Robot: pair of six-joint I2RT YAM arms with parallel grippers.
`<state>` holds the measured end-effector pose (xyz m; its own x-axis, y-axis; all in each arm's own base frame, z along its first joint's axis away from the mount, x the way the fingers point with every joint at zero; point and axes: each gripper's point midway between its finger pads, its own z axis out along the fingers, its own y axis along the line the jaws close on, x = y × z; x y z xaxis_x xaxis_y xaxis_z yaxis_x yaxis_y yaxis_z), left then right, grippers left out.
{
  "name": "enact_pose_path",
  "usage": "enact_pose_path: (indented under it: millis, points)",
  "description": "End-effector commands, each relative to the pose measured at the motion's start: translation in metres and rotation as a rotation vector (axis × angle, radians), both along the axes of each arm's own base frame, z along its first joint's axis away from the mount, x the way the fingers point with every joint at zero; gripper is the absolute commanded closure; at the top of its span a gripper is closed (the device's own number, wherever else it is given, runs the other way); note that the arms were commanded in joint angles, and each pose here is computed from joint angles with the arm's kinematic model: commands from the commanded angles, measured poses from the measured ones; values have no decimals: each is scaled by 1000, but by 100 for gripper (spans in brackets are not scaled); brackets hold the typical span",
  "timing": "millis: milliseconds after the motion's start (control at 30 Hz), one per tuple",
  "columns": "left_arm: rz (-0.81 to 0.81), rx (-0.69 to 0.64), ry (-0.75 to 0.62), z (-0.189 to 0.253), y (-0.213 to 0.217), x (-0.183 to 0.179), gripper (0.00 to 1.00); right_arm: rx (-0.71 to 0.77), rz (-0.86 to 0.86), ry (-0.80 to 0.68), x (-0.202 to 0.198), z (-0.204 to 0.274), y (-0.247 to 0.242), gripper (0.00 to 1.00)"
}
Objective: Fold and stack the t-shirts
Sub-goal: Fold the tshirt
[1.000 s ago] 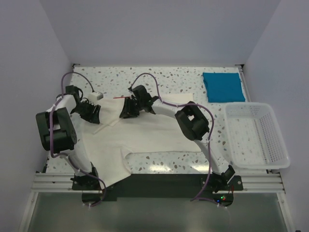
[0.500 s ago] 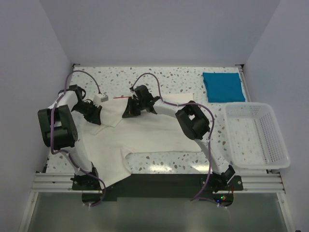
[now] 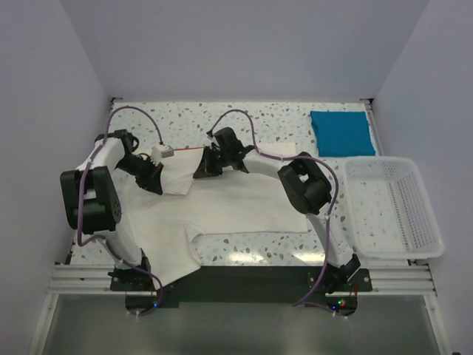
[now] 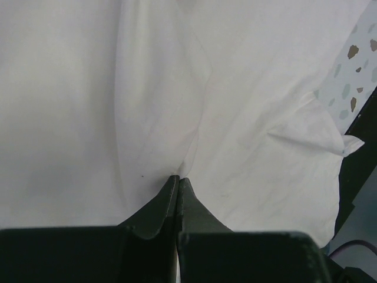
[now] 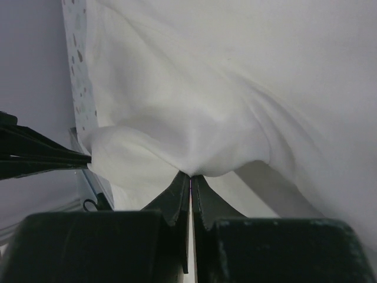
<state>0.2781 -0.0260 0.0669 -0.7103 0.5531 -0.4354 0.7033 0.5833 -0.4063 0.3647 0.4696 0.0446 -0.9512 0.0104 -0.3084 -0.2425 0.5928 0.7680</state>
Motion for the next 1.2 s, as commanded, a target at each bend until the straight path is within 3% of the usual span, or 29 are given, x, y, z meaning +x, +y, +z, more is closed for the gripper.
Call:
enact_pose_path:
  millis: [0, 567, 1167]
  points:
    - [-26, -46, -16, 20, -17, -6, 100, 59, -2, -65, 7, 56, -5, 100]
    - [-60, -115, 178, 21, -57, -35, 100, -10, 29, -23, -3, 43, -23, 100]
    - [-74, -118, 227, 11, -75, -42, 100, -59, 49, -22, -5, 28, -34, 100]
